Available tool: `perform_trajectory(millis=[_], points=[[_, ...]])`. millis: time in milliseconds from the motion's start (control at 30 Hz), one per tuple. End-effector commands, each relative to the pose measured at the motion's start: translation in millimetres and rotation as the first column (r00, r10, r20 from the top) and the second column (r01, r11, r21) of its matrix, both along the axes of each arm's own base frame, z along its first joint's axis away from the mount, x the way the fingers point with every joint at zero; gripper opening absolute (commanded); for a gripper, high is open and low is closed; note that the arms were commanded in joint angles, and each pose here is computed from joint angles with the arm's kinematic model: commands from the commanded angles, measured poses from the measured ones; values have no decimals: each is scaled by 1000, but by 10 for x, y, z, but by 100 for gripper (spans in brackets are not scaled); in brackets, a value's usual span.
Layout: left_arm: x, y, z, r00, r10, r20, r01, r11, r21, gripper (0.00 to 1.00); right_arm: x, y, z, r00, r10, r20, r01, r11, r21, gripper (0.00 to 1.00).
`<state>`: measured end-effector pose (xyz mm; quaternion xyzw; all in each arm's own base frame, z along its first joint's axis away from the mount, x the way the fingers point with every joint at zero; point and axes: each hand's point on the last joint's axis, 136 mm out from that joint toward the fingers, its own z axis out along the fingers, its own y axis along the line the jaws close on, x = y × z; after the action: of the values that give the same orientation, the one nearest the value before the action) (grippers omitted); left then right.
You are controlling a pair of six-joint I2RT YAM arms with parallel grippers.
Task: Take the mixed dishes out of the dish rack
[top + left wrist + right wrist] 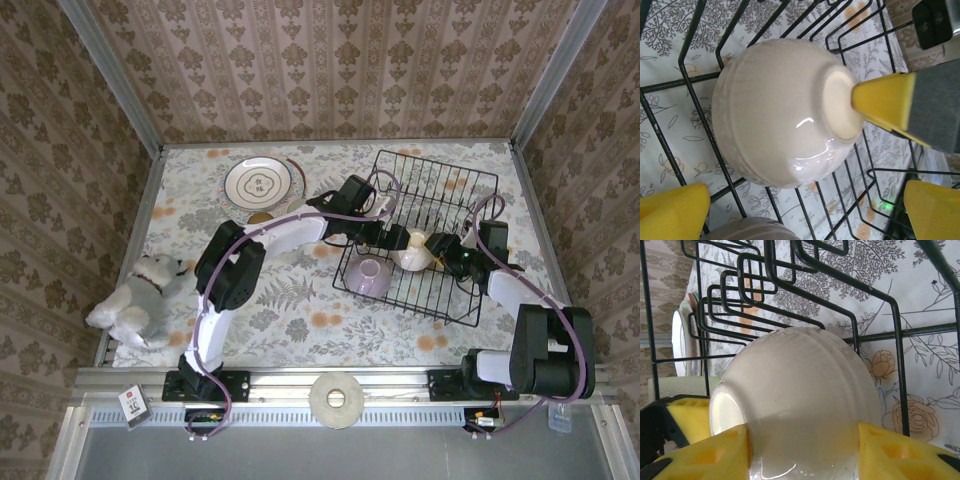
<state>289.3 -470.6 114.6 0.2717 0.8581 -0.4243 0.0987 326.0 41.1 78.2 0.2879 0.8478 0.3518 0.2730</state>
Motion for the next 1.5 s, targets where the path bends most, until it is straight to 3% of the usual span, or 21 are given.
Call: perform_trajectory(millis=[0, 400, 667, 1167, 1467], points=[[9, 68, -146, 1000, -2, -30, 4, 998, 61, 100, -291, -85, -487, 980, -66, -189, 66, 998, -9, 45], [35, -62, -241, 996, 3, -86, 0, 999, 34, 100, -303, -113, -545, 977, -87, -192, 92, 996, 17, 34], [-41, -175, -153, 989, -30, -142, 20, 997, -70, 98, -303, -120, -572, 976, -92, -199, 99, 995, 22, 28], [-39, -244, -90, 980, -30, -198, -5, 985, -174, 95, -318, -117, -641, 971, -95, -220, 104, 994, 29, 21], [-32, -283, -4, 972, -19, -234, -37, 972, -233, 87, -294, -119, -619, 972, -97, -213, 107, 993, 40, 21]])
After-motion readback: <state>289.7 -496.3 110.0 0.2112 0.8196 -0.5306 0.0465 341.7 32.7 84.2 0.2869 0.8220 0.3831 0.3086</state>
